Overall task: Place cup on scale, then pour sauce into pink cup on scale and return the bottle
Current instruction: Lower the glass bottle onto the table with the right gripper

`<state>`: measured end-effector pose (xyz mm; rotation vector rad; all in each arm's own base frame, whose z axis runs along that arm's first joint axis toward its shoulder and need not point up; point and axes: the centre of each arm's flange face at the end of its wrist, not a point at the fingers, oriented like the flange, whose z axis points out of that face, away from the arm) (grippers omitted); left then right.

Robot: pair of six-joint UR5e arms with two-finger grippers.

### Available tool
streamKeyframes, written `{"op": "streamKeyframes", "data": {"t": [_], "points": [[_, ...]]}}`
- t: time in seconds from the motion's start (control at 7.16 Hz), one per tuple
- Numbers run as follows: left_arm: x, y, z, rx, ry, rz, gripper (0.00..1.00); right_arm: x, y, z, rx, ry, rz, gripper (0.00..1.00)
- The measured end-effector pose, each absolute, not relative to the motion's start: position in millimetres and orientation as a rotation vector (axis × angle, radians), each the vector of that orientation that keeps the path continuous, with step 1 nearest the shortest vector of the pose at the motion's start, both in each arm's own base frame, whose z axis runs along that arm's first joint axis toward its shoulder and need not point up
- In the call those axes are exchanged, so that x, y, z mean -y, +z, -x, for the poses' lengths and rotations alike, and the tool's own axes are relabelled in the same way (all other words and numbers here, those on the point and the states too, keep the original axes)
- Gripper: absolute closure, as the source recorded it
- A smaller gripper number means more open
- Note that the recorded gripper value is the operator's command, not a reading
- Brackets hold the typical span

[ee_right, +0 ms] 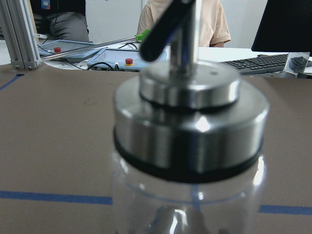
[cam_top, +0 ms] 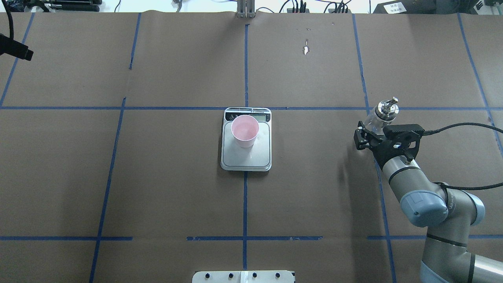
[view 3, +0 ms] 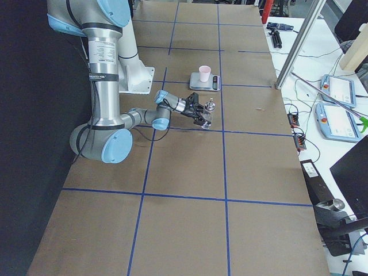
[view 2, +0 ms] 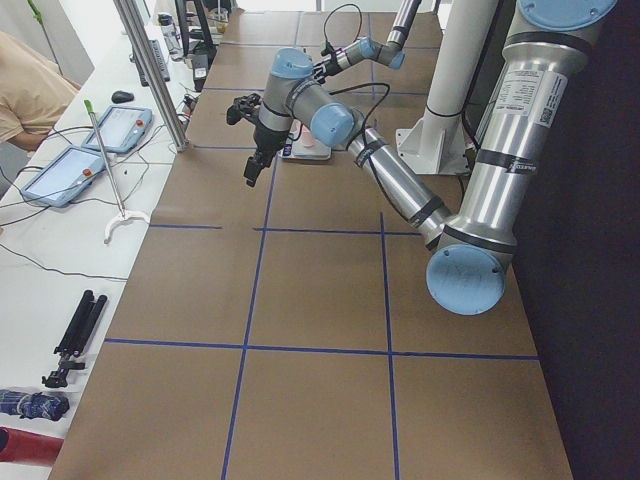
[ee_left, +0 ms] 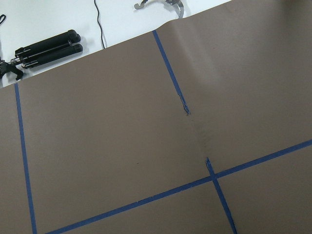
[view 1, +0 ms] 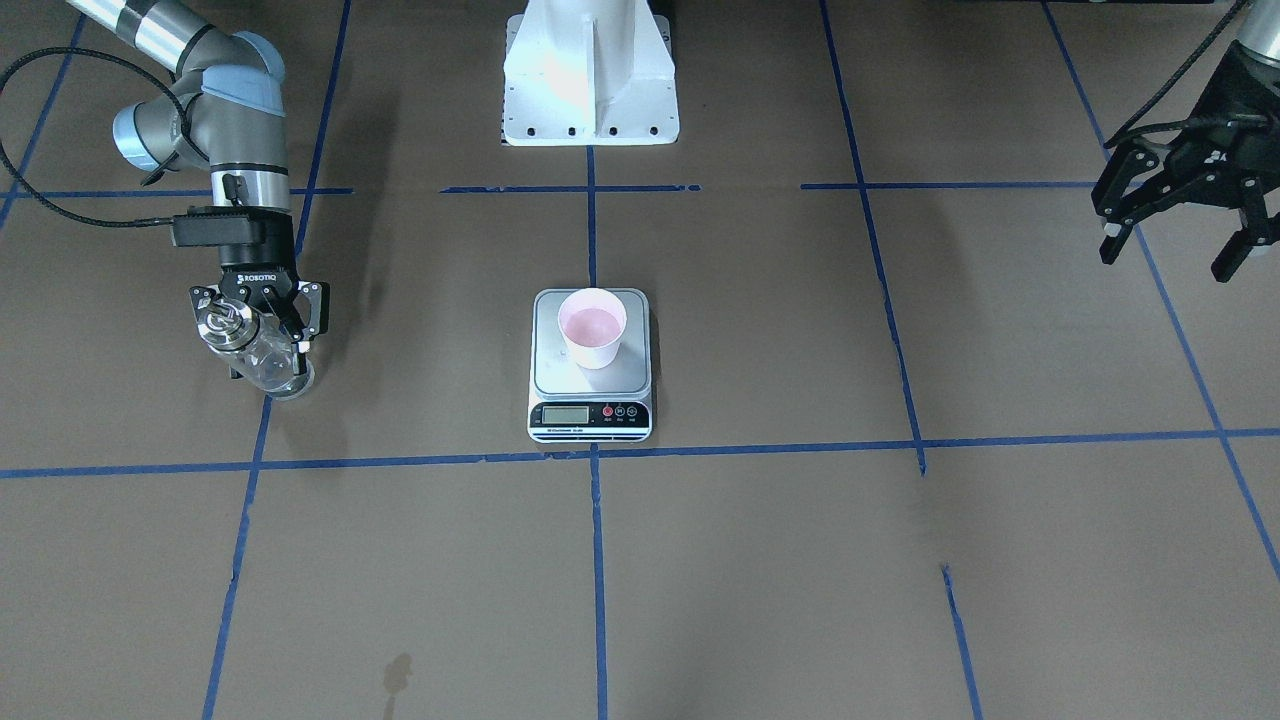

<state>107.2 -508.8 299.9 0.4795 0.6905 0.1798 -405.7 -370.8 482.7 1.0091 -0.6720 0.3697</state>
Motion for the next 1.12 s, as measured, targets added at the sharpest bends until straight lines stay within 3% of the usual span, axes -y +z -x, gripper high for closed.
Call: {"op": "streamKeyframes", "data": {"t": [0.14, 1.12], "points": [[508.4, 299.3, -106.9, -0.690, 0.179, -0.479, 0.09, 371.0, 484.3, 405.7, 0.665, 0.372, -1.014, 0.57], [508.0, 297.8, -106.5, -0.690, 0.179, -0.480, 0.09, 370.6, 490.7, 404.2, 0.662, 0.382, -1.008, 0.55]]}}
